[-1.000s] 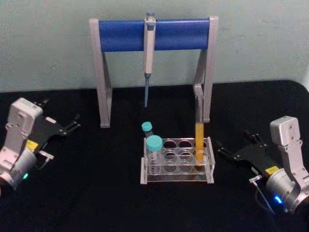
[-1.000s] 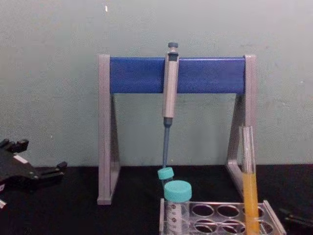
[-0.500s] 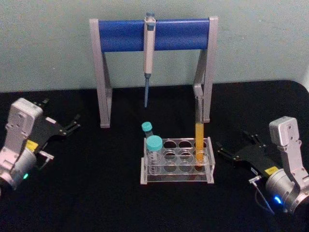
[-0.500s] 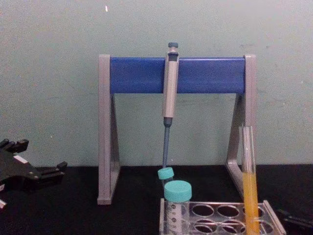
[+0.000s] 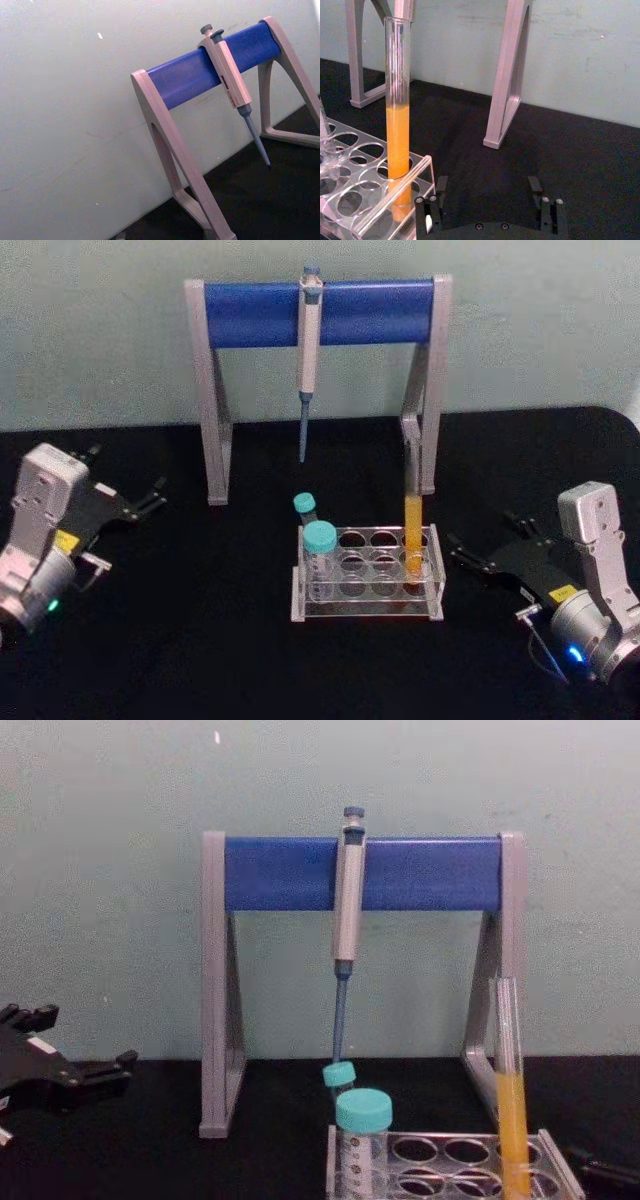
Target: Pick up the test tube from the test tube rack, shake it, then place it back into the test tube rack.
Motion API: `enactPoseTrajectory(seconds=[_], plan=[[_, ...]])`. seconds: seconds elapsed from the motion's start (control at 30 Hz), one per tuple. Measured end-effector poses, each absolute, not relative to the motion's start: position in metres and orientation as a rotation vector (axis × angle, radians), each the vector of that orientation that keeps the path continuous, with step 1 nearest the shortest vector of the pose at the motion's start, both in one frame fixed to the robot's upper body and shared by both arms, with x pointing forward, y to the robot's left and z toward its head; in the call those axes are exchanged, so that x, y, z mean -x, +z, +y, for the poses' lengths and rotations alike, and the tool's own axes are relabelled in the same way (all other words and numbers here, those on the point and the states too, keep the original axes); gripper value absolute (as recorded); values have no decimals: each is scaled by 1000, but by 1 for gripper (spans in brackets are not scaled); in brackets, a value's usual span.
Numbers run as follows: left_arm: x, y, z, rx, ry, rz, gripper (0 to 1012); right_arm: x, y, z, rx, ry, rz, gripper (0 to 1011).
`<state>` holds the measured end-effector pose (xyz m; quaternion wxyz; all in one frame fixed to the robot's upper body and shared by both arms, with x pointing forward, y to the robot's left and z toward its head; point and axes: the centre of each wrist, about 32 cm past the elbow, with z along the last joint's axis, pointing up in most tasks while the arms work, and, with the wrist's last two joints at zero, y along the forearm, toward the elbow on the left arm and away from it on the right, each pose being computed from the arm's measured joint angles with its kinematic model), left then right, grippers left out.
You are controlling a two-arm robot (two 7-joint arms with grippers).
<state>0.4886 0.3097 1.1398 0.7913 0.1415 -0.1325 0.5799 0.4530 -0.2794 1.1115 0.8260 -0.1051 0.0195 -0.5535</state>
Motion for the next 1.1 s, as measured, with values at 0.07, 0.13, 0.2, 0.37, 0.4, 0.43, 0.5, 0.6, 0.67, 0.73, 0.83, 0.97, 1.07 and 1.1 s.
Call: enactPoseTrajectory(seconds=[0.07,0.13,0.2,0.37,0.4,0.43,0.5,0.6,0.67,0.73,0.83,0.97,1.07,1.1], plan=[[-489,1140,310,-304,1248,-285,1001,-453,1112,-279,223,-1176,41,1000],[-489,1140,310,-305,1248,-285,1001,-453,1112,-279,223,-1176,41,1000],[-489,1140,310,-305,1248,-285,1001,-453,1112,-279,223,-1177,41,1000],[-489,1140,310,-304,1248,-285,1001,-453,1112,-279,222,-1177,41,1000],[-489,1140,310,-304,1248,-285,1001,-453,1112,-279,222,-1177,41,1000],[-489,1140,310,-304,1248,-285,1002,-453,1112,-279,222,-1177,41,1000],[-489,1140,310,-304,1248,-285,1002,-453,1112,-279,222,-1177,41,1000],[-489,1140,310,-304,1248,-285,1001,-453,1112,-279,222,-1177,41,1000],[-489,1140,310,-304,1248,-285,1001,-453,1112,-279,222,-1177,41,1000],[-489,1140,310,-304,1248,-285,1001,-453,1112,-279,222,-1177,41,1000],[-489,1140,310,-304,1248,-285,1001,-453,1112,-279,222,-1177,41,1000],[-489,1140,310,-304,1248,-285,1001,-453,1112,-279,222,-1177,41,1000],[-489,1140,310,-304,1248,-285,1001,-453,1112,-279,222,-1177,41,1000],[-489,1140,310,-304,1248,-285,1001,-453,1112,-279,222,-1177,41,1000]])
